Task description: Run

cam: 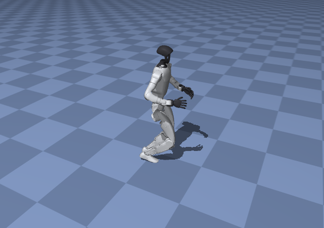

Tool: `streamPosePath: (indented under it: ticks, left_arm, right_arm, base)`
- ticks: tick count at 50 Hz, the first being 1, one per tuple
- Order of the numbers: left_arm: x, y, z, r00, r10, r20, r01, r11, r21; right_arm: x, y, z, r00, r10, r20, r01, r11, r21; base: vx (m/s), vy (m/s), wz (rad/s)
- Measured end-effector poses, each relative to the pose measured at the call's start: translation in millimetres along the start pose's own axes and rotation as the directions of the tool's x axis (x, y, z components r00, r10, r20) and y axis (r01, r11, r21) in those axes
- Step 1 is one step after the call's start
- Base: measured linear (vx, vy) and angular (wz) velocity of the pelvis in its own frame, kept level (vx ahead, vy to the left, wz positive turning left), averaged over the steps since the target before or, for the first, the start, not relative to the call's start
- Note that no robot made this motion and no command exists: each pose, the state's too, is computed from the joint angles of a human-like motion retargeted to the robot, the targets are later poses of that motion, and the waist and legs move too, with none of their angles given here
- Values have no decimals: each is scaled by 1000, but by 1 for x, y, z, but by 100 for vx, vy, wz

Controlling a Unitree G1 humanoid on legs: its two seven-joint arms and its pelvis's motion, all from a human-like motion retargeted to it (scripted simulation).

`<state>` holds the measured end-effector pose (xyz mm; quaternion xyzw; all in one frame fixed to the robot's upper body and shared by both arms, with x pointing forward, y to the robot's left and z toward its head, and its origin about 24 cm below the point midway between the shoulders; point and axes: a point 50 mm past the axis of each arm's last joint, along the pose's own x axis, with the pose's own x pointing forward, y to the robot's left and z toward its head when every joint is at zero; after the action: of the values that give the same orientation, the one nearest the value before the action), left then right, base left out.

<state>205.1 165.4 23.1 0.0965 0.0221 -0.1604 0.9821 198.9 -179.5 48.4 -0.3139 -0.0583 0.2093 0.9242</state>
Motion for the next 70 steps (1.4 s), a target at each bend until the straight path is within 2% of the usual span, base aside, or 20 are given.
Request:
streamPosePath:
  ticks: [7,17,20,24,28,32,35,39,45,50,55,58,65,70]
  left_arm:
    - [-5,1,-28,988,106,-113,-116,989,-91]
    - [-38,-5,-53,933,242,-265,-311,915,-259]
    - [-27,0,-42,939,271,-214,-323,908,-267]
    - [18,11,1,954,299,-7,-292,925,-242]
    - [39,5,40,937,305,172,-246,923,-298]
    - [39,-9,54,930,280,239,-183,915,-361]
    - [34,-16,53,939,253,232,-143,904,-404]
    - [16,-19,29,962,248,113,-178,886,-428]
    - [-31,-11,-32,930,293,-221,-362,836,-414]
    - [-72,-12,-54,878,300,-373,-452,776,-441]
    - [-72,-17,-52,870,335,-362,-478,755,-448]
    - [-55,-12,-41,877,371,-305,-478,743,-469]
    - [17,31,23,875,483,25,-424,792,-439]
    - [38,31,57,868,465,171,-345,815,-466]
  right_arm:
    - [14,-4,9,995,-91,45,89,995,35]
    - [18,-14,54,954,-158,255,138,986,93]
    - [17,-12,55,953,-165,256,149,986,78]
    - [12,-4,33,971,-186,150,176,981,76]
    - [-5,6,17,982,-182,57,175,979,108]
    - [-19,11,10,983,-183,3,182,977,114]
    - [-20,6,15,979,-201,28,197,974,111]
    - [-2,-12,37,952,-250,175,244,968,56]
    - [51,-65,103,802,-293,520,391,916,-86]
    - [59,-63,133,740,-267,617,350,937,-15]
    - [45,-33,112,823,-160,545,185,983,11]
    - [34,-17,87,892,-114,438,125,992,5]
    - [-7,7,0,994,-109,-5,109,994,-7]
    - [-50,23,-36,968,-66,-242,87,993,76]
  base:
    - [11,1,-20]
    - [10,1,-11]
    - [10,3,15]
    - [15,3,58]
    - [26,1,60]
    - [23,-4,58]
    - [15,-5,35]
    - [12,-4,30]
    - [16,-1,19]
    - [20,9,3]
    - [14,13,63]
    - [5,12,96]
    - [5,9,90]
    - [16,5,61]
